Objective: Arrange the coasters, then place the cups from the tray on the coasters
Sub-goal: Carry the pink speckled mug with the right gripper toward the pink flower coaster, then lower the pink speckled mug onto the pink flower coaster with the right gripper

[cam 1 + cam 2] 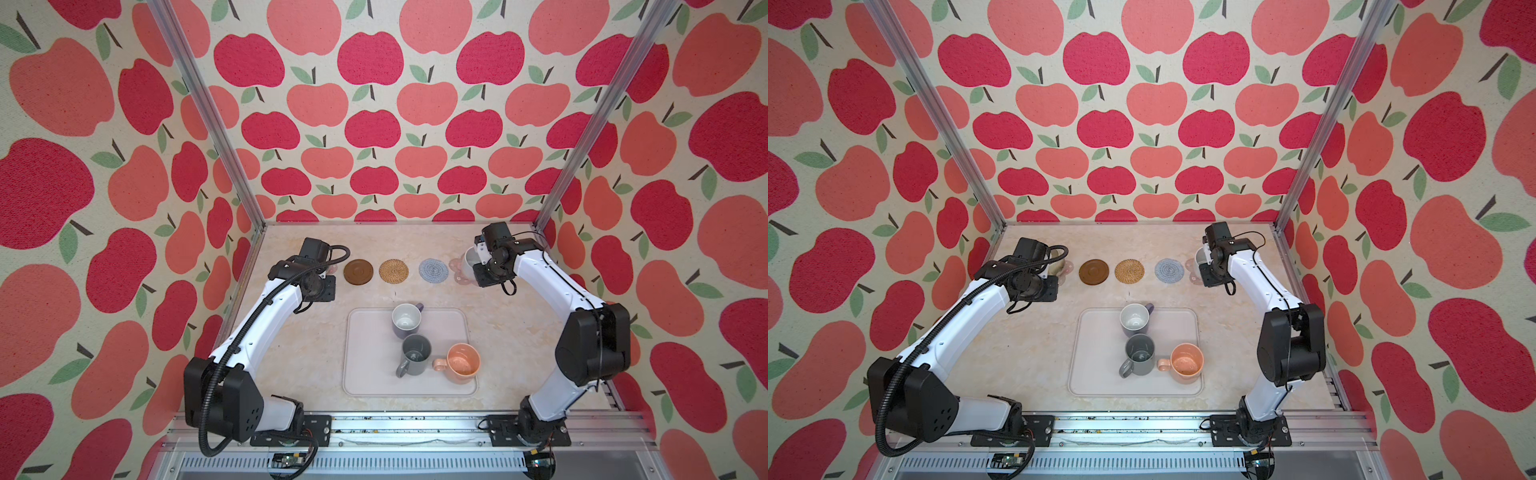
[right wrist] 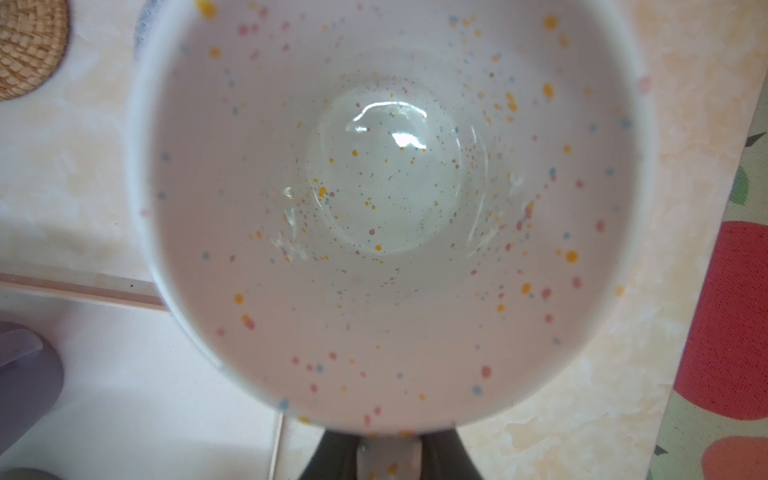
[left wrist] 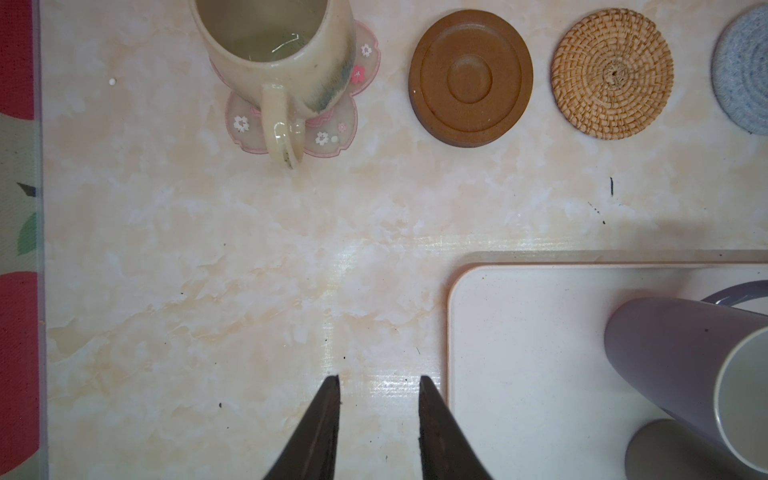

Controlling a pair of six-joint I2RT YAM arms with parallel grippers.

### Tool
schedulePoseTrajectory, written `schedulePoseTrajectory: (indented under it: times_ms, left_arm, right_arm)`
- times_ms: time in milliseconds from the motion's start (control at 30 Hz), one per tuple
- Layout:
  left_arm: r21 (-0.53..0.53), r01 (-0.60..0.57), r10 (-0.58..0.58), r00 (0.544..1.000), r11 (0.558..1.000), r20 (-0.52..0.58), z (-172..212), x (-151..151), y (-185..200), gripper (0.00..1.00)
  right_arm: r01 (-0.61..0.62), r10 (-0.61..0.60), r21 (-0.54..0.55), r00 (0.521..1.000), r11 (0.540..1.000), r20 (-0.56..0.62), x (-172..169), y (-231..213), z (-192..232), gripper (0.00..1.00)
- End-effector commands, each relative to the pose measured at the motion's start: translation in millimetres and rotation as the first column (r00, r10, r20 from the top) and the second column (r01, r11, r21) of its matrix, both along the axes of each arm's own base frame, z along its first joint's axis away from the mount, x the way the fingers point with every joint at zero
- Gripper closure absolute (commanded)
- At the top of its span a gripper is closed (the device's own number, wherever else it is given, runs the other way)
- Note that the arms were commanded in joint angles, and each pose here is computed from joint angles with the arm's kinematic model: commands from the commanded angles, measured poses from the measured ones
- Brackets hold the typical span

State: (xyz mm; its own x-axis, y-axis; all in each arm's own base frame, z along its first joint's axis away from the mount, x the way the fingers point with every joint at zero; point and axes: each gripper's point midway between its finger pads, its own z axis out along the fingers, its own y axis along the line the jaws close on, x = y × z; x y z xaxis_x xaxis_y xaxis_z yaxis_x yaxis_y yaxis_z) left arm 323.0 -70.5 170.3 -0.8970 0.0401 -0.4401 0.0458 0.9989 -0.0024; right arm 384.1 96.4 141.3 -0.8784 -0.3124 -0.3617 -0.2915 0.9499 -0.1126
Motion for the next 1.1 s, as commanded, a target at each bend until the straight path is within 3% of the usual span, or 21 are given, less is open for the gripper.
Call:
schedulePoseTrajectory:
  times_ms: [0,533,1067]
  left_arm:
    - [-0.032,-0.019,0.019,1.000,0.999,0.018,4.7,12.5,-4.1,0.66]
    - [-0.042,-0.033,0.032,0.999,0.999,-0.015,-6.3,28.5,-2.4,0.66]
    - [-0.045,-0.029,0.027,0.998,0.999,-0.052,-18.8,35.9,-5.3,0.66]
  right_arm:
    - [0.002,-0.005,0.026,0.992,1.000,0.125,31.2,0.9,30.4,1.00]
    - [0.065,-0.068,0.039,0.995,0.997,0.069,65.9,2.4,-2.4,1.00]
    - [0.102,-0.101,0.047,0.995,0.994,-0.012,73.2,1.2,-19.4,1.00]
